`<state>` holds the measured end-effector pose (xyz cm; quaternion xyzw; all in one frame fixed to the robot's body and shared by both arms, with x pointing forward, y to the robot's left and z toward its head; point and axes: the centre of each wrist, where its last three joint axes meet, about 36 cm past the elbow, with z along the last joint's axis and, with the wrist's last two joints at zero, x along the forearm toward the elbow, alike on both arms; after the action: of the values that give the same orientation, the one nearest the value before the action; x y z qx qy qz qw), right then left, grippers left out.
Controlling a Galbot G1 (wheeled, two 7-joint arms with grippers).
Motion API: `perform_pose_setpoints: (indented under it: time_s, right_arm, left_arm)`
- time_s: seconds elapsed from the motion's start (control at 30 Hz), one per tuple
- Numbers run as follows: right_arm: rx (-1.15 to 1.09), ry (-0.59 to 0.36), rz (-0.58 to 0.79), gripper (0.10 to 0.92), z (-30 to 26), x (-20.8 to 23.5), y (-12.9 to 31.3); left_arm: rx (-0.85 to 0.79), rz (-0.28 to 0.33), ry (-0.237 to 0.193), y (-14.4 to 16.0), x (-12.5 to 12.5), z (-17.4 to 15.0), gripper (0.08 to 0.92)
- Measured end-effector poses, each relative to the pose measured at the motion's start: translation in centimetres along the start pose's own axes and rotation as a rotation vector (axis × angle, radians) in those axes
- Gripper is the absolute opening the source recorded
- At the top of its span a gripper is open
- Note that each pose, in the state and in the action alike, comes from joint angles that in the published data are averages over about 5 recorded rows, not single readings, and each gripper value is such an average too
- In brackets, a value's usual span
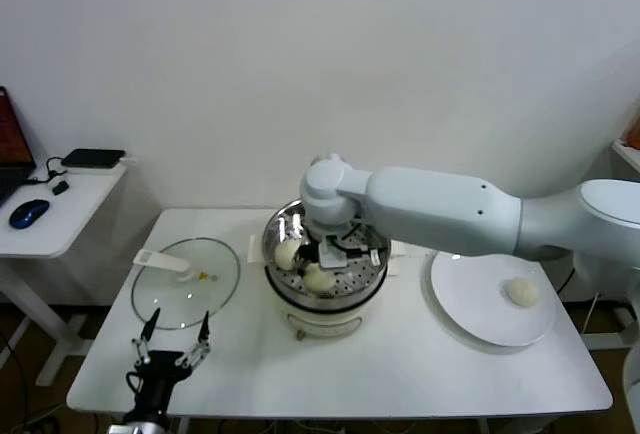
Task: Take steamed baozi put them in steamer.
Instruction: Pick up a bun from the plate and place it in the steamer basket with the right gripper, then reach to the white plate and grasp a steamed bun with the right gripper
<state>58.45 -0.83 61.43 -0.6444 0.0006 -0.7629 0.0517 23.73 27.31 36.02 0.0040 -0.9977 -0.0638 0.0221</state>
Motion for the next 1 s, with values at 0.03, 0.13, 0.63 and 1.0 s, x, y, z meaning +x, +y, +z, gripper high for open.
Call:
perform_pose_setpoints:
  time_s: [0.03, 0.13, 0.63, 1.0]
  right_arm:
    - [-0.001, -0.003, 0.000, 0.687, 0.0, -0.2, 0.0]
    - [0.000, -0.010, 0.003, 0.687, -0.1, -0.7, -0.1]
    - [0.013, -0.022, 0.022, 0.816, 0.1, -1.3, -0.4]
    - [-0.051, -0.026, 0.025, 0.823, 1.8, 1.1, 1.3]
  left_arm:
    - [0.000, 0.000, 0.000, 0.0, 0.0, 0.0, 0.823]
    - [0.000, 0.001, 0.000, 0.0, 0.0, 0.0, 0.823]
    - [0.003, 0.003, 0.003, -0.3, -0.2, 0.2, 0.823]
    - [0.000, 0.003, 0.006, -0.2, -0.1, 0.2, 0.823]
